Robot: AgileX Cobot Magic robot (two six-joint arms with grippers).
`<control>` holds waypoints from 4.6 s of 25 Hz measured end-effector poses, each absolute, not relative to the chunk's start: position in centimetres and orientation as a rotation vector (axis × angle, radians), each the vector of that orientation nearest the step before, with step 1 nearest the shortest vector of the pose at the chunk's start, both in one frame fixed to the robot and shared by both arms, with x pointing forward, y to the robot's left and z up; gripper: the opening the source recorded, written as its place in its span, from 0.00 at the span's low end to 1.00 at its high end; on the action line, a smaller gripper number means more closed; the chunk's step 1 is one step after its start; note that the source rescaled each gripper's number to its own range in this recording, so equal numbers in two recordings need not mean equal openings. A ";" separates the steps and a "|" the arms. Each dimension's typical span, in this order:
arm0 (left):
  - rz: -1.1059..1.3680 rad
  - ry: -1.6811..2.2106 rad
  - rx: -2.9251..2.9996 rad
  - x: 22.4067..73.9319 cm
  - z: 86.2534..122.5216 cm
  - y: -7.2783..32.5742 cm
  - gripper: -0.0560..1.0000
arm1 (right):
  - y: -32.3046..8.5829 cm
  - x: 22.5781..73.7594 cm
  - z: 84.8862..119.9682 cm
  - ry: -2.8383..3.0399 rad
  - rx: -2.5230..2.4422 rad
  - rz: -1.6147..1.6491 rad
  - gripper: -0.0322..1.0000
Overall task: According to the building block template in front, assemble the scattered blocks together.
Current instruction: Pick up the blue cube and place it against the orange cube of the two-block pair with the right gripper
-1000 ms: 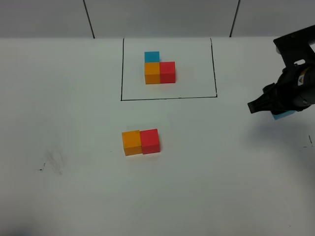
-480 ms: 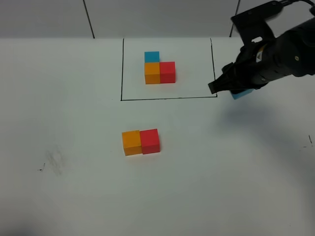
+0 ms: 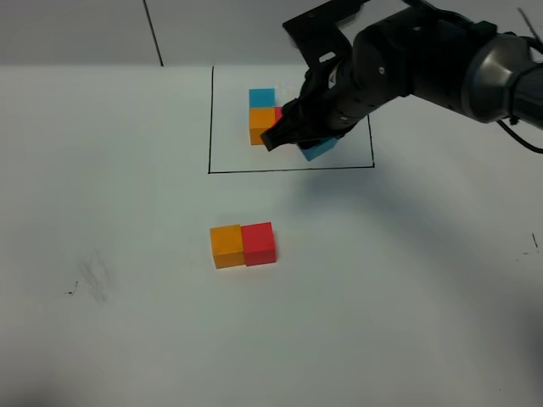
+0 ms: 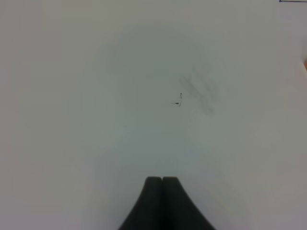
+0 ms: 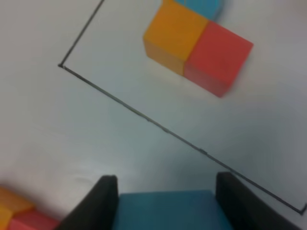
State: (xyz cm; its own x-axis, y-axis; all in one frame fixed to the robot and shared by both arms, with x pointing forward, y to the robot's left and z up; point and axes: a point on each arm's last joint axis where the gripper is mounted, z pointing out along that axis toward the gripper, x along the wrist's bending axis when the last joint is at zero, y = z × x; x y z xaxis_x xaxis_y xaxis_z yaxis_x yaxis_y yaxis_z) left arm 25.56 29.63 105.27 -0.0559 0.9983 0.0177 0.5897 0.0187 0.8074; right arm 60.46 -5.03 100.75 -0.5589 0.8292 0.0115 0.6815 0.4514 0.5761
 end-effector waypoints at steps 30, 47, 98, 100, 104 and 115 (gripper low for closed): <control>0.887 1.708 1.630 25.6 105.3 29.6 0.05 | 6.9 60.5 95.2 2.586 1.218 0.919 0.48; 0.887 1.708 1.630 25.6 105.3 29.6 0.05 | 5.8 61.2 94.1 2.344 1.660 0.807 0.48; 0.887 1.708 1.630 25.6 105.3 29.6 0.05 | 6.7 59.4 93.3 2.219 1.915 0.699 0.48; 0.887 1.708 1.630 25.6 105.3 29.6 0.05 | 6.8 59.4 93.3 2.222 1.912 0.703 0.48; 0.887 1.708 1.630 25.6 105.3 29.6 0.05 | 6.9 59.3 92.4 2.243 1.909 0.670 0.48; 0.887 1.708 1.630 25.6 105.3 29.6 0.05 | 6.9 59.2 91.1 2.261 1.918 0.615 0.48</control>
State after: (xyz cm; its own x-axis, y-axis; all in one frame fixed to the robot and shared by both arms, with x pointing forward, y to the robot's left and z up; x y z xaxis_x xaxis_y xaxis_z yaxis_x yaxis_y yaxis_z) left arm 25.56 29.64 105.26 -0.0567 0.9982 0.0194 0.5899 0.0178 0.8073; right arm 59.19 6.93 91.07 -0.1938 0.9658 0.1720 0.9200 0.1180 0.3738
